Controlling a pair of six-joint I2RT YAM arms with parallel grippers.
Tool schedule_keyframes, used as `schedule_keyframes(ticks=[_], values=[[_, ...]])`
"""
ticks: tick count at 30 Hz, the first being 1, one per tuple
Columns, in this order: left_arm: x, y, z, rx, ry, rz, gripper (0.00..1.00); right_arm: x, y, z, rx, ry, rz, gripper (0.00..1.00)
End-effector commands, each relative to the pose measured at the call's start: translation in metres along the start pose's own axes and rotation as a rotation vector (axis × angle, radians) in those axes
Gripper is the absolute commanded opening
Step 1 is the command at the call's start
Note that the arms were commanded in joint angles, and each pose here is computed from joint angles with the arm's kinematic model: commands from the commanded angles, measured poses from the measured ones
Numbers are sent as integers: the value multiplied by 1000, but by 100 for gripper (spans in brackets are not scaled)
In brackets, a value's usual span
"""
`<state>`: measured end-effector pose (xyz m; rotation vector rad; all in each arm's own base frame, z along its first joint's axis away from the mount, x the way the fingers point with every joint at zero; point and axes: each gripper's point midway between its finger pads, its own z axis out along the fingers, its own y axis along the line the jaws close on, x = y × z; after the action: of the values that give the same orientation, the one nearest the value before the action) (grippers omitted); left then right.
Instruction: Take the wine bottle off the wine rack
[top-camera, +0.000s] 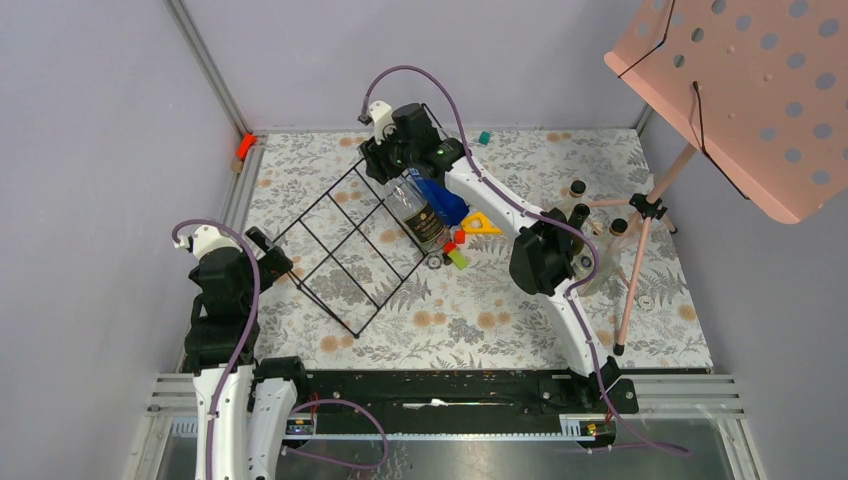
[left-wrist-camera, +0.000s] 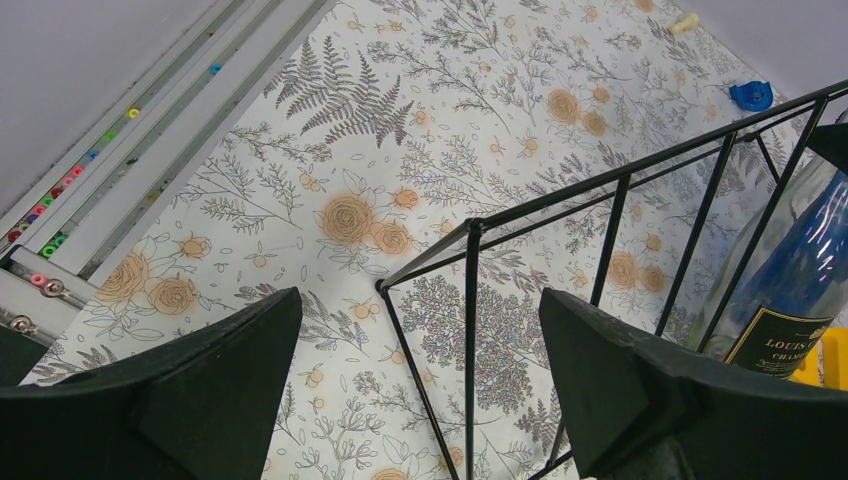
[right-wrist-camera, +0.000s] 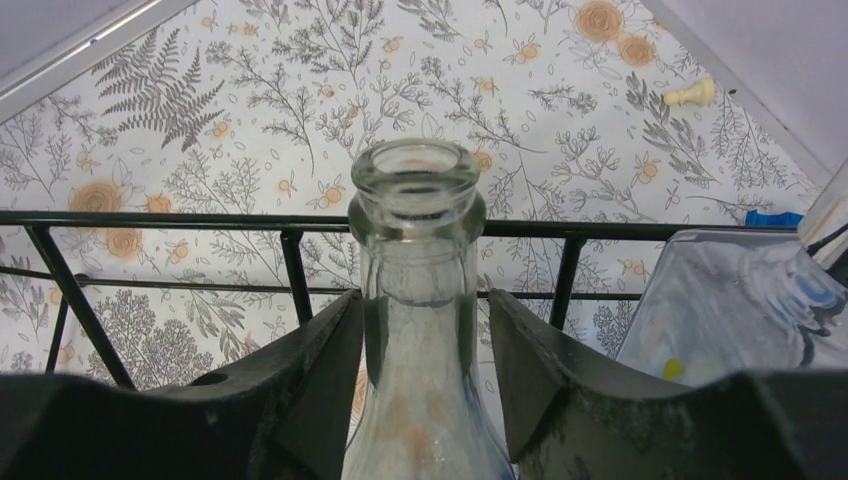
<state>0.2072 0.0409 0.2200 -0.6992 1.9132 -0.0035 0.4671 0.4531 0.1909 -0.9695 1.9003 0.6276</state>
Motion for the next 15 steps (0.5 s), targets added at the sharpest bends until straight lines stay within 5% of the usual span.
schedule_keyframes(ticks=[1, 7, 15], values=[[-10, -5, 0, 22, -37, 2, 99, -34, 3, -1, 9, -102, -47, 52], [-11, -5, 0, 22, -40, 1, 99, -46, 8, -10, 10, -133, -49, 25], [-12, -4, -1, 21, -45, -2, 99, -63, 12, -38, 17, -181, -70, 5]])
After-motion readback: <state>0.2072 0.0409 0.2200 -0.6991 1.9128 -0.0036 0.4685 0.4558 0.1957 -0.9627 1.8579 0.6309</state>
